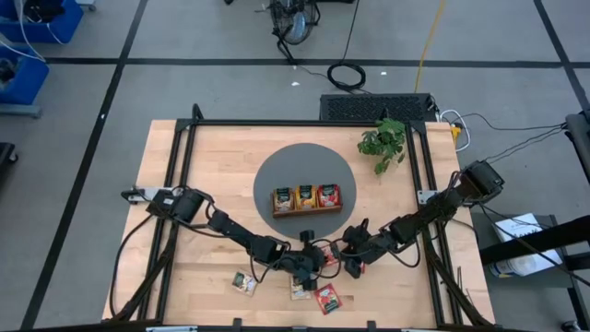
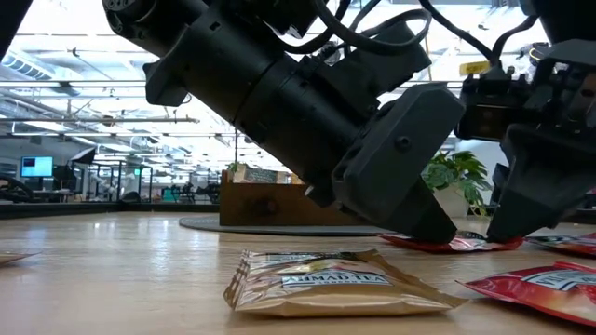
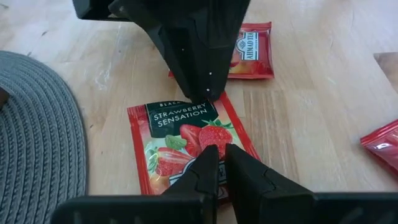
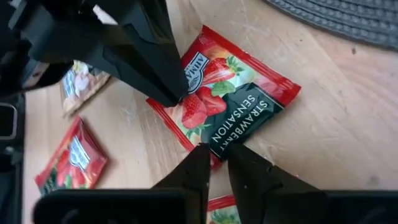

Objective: Pick & Place Tea
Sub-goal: Put the strawberry tea sachet into the right compartment of the wooden organizer

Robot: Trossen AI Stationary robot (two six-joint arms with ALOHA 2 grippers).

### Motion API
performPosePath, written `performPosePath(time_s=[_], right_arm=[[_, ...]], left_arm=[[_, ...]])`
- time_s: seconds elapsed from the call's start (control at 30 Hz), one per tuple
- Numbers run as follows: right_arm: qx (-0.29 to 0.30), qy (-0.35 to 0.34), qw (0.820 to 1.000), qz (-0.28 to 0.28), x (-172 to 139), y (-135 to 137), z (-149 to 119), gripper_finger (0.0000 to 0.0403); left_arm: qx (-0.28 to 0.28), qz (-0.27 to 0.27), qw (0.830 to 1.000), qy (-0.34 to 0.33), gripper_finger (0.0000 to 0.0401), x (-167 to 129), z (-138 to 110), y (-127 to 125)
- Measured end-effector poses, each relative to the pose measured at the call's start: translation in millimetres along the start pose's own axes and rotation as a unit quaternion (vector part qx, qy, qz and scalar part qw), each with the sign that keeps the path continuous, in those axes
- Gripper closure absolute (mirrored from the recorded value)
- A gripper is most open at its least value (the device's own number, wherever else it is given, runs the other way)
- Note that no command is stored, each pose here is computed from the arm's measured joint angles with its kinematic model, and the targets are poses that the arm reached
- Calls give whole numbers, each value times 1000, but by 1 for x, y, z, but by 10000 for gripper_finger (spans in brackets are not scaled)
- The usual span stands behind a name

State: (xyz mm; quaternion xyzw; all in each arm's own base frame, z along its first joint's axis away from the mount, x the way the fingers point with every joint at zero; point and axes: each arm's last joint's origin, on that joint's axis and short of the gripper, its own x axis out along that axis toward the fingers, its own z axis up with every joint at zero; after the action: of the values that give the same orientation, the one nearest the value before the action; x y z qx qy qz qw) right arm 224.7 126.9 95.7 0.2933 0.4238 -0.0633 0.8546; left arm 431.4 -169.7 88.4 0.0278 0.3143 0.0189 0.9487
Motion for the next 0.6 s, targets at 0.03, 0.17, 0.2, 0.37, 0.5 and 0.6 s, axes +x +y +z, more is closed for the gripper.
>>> performPosePath(time_s=[0.03, 0.17, 0.2, 0.37, 0.5, 0.6], right_arm=[[-8, -1, 1000, -1, 0, 0, 0, 367], [-28, -1, 1000, -4, 0, -1, 0, 397], [-29, -2, 1000, -4, 0, -1, 0, 397], [-52, -9, 999, 3, 0, 0, 3, 402], [-85, -20, 996, 4, -3, 2, 5, 402], [-101, -33, 994, -1, -8, 3, 7, 403]], left_arm=[[5, 0, 1000, 0, 366, 0, 0, 0], [32, -2, 999, -2, 366, -1, 0, -2], [36, -3, 999, -5, 366, -1, 0, -3], [56, -11, 998, -14, 366, -5, 2, -9], [69, -25, 997, -4, 366, -22, 9, -18], [84, -31, 996, -1, 366, -41, 20, -25]])
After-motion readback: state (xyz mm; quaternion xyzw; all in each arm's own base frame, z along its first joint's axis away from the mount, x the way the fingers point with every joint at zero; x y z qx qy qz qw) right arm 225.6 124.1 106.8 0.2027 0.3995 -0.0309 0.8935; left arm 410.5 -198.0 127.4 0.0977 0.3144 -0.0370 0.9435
